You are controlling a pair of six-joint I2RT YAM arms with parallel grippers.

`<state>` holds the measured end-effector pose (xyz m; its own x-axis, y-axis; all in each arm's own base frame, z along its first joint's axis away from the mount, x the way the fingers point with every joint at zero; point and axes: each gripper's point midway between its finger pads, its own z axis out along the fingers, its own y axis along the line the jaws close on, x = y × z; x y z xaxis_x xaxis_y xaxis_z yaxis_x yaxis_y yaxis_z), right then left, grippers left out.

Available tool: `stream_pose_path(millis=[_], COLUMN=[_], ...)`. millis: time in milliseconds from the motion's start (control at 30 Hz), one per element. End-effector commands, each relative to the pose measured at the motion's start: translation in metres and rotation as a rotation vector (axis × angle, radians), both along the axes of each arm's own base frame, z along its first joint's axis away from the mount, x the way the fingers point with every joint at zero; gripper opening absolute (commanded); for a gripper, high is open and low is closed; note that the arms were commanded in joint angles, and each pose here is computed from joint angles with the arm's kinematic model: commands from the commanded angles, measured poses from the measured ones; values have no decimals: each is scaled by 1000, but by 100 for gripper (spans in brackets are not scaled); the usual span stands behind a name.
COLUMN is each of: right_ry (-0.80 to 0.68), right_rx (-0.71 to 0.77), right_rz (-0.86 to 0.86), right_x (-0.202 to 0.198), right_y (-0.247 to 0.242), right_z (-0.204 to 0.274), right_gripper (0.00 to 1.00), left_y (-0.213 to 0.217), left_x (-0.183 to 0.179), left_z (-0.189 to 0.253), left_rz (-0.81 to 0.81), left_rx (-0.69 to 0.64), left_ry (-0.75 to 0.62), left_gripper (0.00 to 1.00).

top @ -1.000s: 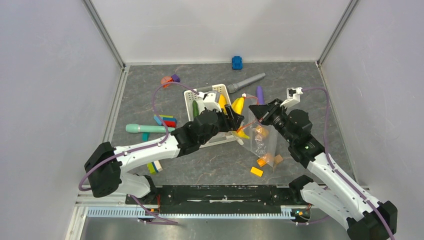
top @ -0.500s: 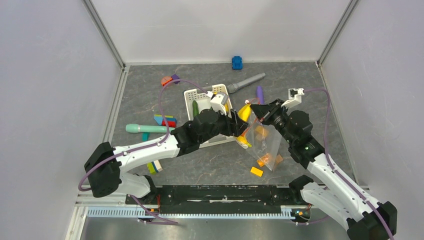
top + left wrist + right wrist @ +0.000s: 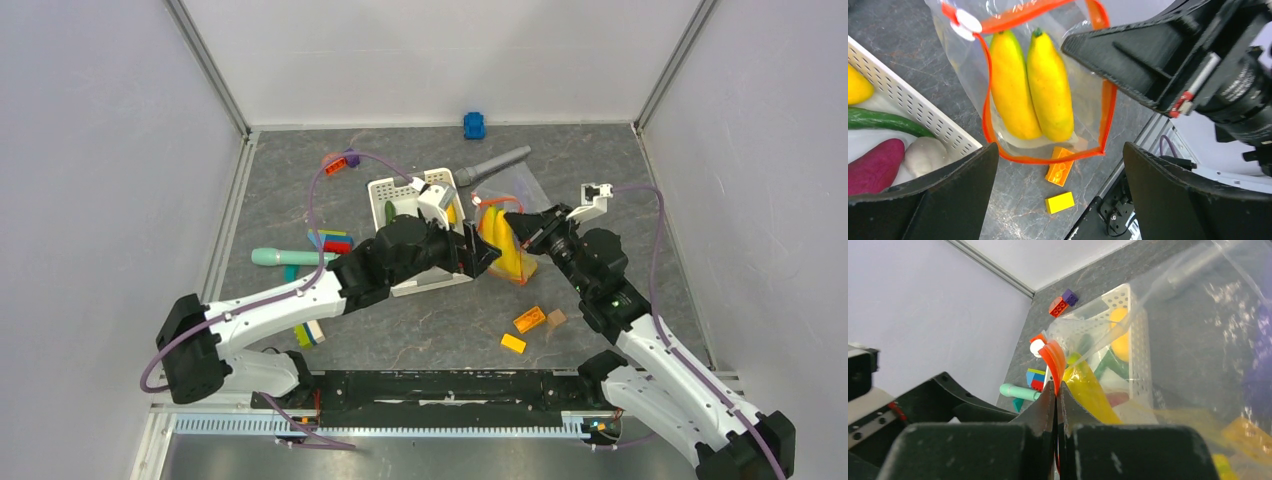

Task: Place the food in the zip-top bag and seal the zipper
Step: Place the fake fruit in the zipper food storage bag.

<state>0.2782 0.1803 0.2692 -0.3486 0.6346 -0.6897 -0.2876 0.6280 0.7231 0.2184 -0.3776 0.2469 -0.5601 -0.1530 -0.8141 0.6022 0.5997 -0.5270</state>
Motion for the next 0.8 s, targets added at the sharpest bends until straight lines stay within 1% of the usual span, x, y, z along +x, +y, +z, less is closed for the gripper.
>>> stream_pose_path(millis=[0, 133, 267, 333, 533, 733, 767], right_ry=[-49, -48, -51, -50, -48, -43, -41], right_rx=[44, 52, 59, 63, 75, 67, 66], right_rz=[-8, -10, 16, 33, 36, 65, 64], right_x=[-1, -1, -2, -4, -6, -9, -8], right_y=[-1, -1, 3, 6, 6, 10, 10], right_z=[15, 16, 21, 22, 23, 24, 24], right_gripper=[0, 0, 0, 0, 0, 0, 0], left_y=[14, 43, 71, 76, 53, 18, 14], left_x=[4, 14, 21, 23, 35, 40, 39], left_z=[42, 35, 12, -1, -28, -36, -37], left_rz=[47, 181, 306, 337, 317, 219, 201], left_rx=[-26, 32, 107, 122, 119, 80, 79], left_ry=[-93, -76, -30, 5, 129, 174, 179], left_gripper=[100, 100, 100, 100, 100, 100, 97])
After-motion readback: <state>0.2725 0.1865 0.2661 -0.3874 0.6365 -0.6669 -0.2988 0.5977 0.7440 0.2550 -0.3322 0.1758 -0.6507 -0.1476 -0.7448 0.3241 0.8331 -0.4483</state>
